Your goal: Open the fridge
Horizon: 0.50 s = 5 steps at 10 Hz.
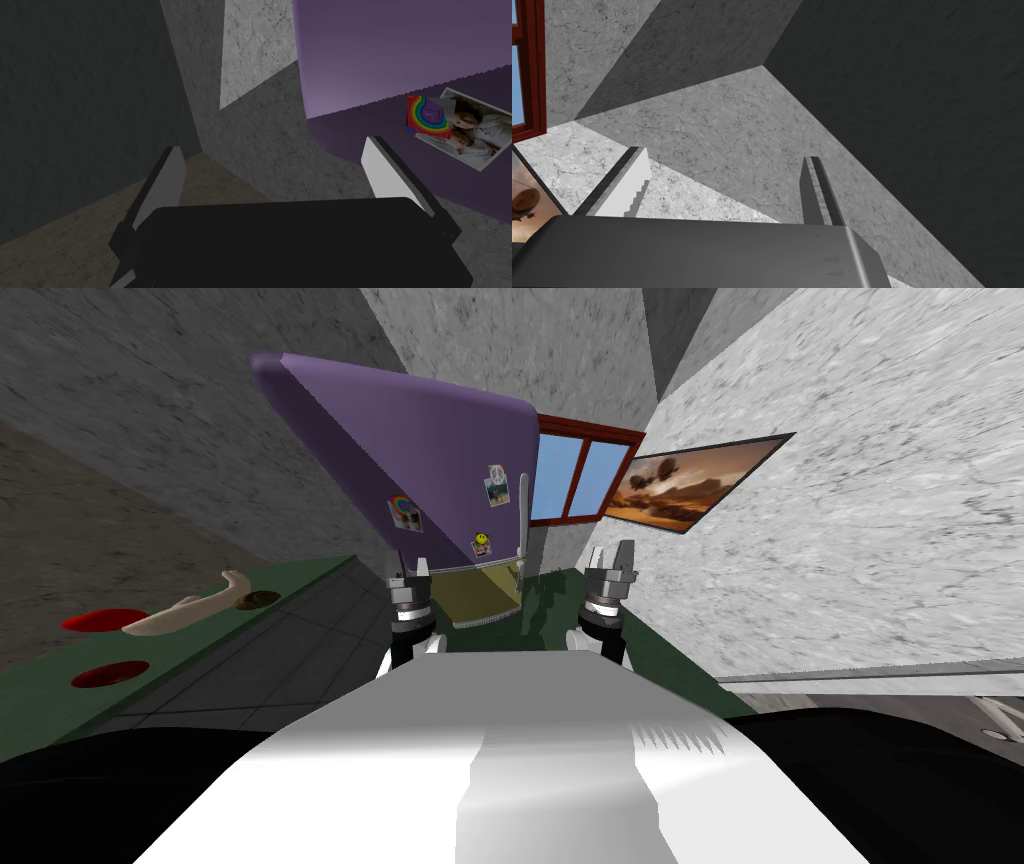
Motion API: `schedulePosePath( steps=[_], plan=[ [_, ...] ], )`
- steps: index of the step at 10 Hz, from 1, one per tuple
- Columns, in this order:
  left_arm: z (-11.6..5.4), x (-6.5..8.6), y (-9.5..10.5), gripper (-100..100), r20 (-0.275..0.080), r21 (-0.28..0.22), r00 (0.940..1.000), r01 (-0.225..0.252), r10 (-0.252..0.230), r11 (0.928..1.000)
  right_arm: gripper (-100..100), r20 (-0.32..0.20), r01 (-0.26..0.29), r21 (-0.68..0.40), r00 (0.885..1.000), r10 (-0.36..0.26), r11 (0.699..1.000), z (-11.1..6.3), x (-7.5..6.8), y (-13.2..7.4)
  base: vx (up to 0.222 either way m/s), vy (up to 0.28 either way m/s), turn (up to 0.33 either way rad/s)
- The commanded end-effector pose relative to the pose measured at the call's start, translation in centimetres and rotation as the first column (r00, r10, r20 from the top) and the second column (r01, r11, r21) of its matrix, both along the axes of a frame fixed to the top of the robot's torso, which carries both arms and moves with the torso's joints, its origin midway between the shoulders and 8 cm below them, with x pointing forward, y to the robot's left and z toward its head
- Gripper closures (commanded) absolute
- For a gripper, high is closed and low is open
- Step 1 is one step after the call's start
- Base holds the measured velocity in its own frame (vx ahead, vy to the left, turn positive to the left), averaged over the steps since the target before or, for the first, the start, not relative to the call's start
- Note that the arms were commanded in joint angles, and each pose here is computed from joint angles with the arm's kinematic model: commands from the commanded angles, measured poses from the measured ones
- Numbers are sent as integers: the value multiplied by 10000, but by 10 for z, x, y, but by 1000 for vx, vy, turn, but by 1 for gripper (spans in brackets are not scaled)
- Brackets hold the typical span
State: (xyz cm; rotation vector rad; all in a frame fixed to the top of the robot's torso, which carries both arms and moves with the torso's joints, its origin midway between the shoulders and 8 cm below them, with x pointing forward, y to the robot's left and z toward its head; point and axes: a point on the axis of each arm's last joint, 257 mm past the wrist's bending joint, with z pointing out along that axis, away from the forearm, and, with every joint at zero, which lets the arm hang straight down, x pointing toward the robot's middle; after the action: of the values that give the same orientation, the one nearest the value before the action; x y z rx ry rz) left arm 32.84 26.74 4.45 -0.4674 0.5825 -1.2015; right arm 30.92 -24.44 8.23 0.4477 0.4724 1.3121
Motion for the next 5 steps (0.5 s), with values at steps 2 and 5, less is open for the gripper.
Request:
schedulePosePath(
  steps=[2,5],
  plan=[
    [0,0,0,0,1,0,10000,0,0,10000,0,1,0,0,10000,0,10000,0,0,0,0,0,0],
    [0,0,0,0,3,1,10000,0,0,10000,0,3,0,0,10000,0,10000,0,0,0,0,0,0]
  ],
)
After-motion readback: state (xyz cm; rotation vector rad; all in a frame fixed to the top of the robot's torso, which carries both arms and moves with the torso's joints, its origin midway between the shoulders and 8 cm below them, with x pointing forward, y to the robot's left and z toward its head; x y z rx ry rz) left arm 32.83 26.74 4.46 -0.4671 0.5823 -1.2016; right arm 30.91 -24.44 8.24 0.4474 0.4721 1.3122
